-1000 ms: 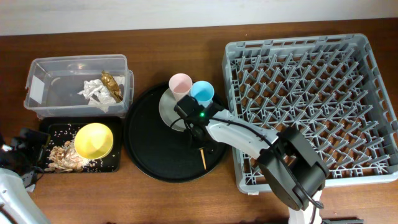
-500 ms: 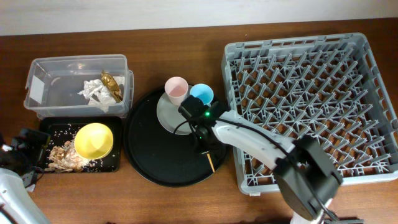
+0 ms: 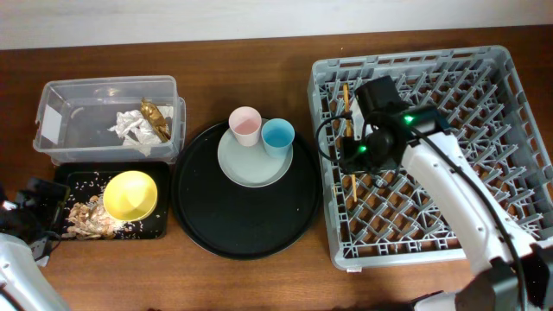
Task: Sort waste into correct bins and load items into the dishwasher rack
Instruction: 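Grasp the second chopstick with the right gripper, place in rack, then grasp the blue cup with the right gripper and lift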
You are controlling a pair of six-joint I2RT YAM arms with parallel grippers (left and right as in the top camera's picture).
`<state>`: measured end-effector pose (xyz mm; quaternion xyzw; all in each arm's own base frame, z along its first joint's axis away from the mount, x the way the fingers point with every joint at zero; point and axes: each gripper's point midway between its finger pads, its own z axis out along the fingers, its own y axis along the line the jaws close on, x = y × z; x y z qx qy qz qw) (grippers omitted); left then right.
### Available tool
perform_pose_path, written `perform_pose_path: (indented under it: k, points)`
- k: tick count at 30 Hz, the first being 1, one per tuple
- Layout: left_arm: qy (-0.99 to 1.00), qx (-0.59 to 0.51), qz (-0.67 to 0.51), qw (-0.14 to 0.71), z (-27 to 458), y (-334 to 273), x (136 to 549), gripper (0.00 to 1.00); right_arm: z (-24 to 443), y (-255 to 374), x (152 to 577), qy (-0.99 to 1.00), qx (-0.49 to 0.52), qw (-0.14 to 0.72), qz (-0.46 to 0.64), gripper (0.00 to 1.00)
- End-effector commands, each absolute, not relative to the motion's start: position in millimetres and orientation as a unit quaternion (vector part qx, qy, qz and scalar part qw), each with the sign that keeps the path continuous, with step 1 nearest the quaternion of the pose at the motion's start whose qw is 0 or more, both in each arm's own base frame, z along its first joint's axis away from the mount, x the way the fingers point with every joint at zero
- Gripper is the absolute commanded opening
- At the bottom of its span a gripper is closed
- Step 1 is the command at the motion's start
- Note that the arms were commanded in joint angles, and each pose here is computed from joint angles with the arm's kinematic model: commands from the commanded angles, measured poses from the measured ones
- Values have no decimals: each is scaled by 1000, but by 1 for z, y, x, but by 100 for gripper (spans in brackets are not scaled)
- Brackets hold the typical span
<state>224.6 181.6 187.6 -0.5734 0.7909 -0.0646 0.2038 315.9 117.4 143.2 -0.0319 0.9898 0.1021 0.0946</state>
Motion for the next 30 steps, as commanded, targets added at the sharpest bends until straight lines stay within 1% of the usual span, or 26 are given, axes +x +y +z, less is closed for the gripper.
perform_pose_path:
  k: [1, 2, 3, 4, 6, 8, 11, 14, 16, 18, 19, 20, 21, 23, 24, 25, 26, 27, 28, 30]
  points:
    - [786, -577, -66, 210, 192, 182, 225, 99, 119, 126, 324, 990, -42, 68, 112, 6]
    - [786, -577, -66, 210, 192, 182, 225, 99, 116, 129, 327, 990, -43, 67, 119, 17]
    - [786, -577, -66, 210, 192, 182, 225, 99, 117, 129, 327, 989, -49, 68, 119, 34]
    - [786, -577, -66, 210, 192, 182, 225, 99, 117, 129, 327, 989, -62, 70, 117, 39]
    - [786, -577, -66, 210, 192, 182, 225, 99, 118, 130, 328, 988, -67, 72, 118, 43]
    - [786, -577, -66, 210, 192, 182, 225, 99, 132, 134, 336, 985, -75, 89, 127, 43]
    - [786, -577, -66, 210, 192, 182, 225, 99, 159, 151, 339, 973, -116, 102, 171, 43]
    - [786, -577, -66, 210, 192, 182, 225, 99, 166, 162, 339, 967, -130, 108, 191, 43]
    - [786, -577, -66, 210, 192, 182, 225, 99, 166, 175, 335, 962, -163, 113, 189, 43]
    - [786, -577, -66, 210, 192, 182, 225, 99, 170, 205, 322, 951, -213, 115, 194, 43]
    - [786, -577, -66, 210, 192, 182, 225, 99, 172, 218, 322, 942, -244, 132, 191, 44]
    - [786, -577, -66, 210, 192, 182, 225, 99, 172, 223, 328, 940, -258, 154, 164, 50]
    - [786, -577, -66, 210, 192, 182, 225, 99, 173, 230, 331, 936, -269, 173, 147, 60]
    - [786, -577, -66, 210, 192, 182, 225, 99, 183, 251, 339, 919, -286, 207, 174, 60]
    - [786, -577, -66, 210, 192, 182, 225, 99, 187, 258, 348, 903, -316, 234, 172, 45]
    - [786, -577, -66, 210, 192, 182, 225, 99, 187, 259, 353, 900, -322, 244, 165, 42]
    - [786, -577, -66, 210, 192, 182, 225, 99, 181, 259, 365, 901, -318, 255, 149, 40]
    - [786, -577, -66, 210, 192, 182, 225, 99, 170, 263, 373, 893, -341, 258, 139, 38]
    - [786, -577, -66, 210, 192, 182, 225, 99, 151, 268, 381, 891, -352, 252, 135, 39]
    - [786, -577, -66, 210, 192, 182, 225, 99, 129, 277, 394, 891, -353, 252, 135, 38]
